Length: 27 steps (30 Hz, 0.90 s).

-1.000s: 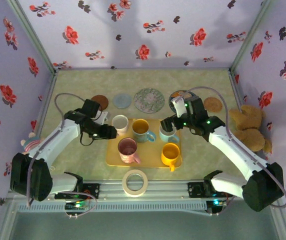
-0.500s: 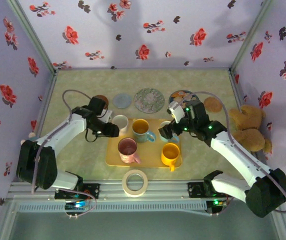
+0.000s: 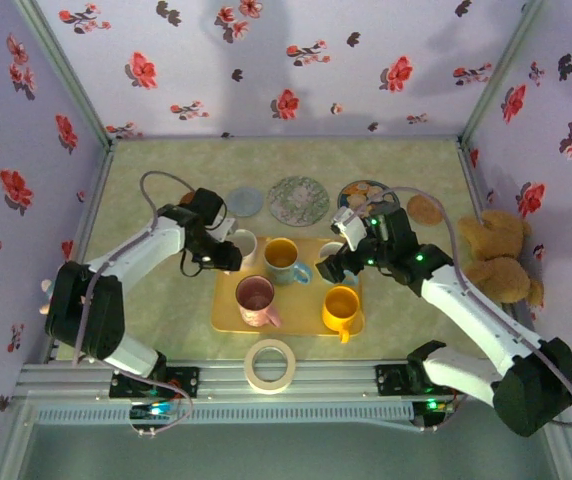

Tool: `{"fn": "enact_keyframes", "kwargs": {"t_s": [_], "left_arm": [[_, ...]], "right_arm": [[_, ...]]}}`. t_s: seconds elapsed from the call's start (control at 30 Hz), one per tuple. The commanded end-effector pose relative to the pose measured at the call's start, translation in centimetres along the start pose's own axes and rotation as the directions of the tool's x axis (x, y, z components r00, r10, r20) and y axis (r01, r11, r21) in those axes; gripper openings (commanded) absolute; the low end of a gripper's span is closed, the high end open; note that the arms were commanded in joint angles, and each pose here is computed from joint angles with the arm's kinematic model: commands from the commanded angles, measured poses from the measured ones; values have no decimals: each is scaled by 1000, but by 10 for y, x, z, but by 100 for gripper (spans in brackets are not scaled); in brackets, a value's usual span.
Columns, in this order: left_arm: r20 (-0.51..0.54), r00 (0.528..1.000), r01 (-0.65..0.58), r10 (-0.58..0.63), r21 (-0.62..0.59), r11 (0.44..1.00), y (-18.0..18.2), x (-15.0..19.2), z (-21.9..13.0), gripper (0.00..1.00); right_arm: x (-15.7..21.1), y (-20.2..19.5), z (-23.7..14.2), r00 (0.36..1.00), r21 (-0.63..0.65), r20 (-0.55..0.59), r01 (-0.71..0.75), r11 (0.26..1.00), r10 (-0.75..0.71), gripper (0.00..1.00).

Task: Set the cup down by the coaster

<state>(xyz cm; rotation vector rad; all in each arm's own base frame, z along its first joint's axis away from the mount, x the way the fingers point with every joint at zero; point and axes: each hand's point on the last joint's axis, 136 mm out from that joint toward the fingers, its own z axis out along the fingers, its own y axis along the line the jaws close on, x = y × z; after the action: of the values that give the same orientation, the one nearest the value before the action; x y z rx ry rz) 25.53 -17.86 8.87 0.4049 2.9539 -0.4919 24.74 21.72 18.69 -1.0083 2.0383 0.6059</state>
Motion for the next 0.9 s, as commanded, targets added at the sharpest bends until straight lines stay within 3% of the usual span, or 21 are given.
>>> {"fn": "enact_keyframes", "kwargs": {"t_s": [0.0,0.37,0.87], "left_arm": [[-19,999,-40,39,-42,998,2,-1,0,38],[-24,998,-53,51,-66,996,3,-8,3,29],[-15,998,-66,65,-95,993,6,-13,0,16]], "right_arm": [[-6,4,-2,998,7,44,48,999,-48,100],[-8,20,2,994,-73,66,98,993,-93,100],[-12,20,7,992,-75,70,106,992,-100,100]]}}
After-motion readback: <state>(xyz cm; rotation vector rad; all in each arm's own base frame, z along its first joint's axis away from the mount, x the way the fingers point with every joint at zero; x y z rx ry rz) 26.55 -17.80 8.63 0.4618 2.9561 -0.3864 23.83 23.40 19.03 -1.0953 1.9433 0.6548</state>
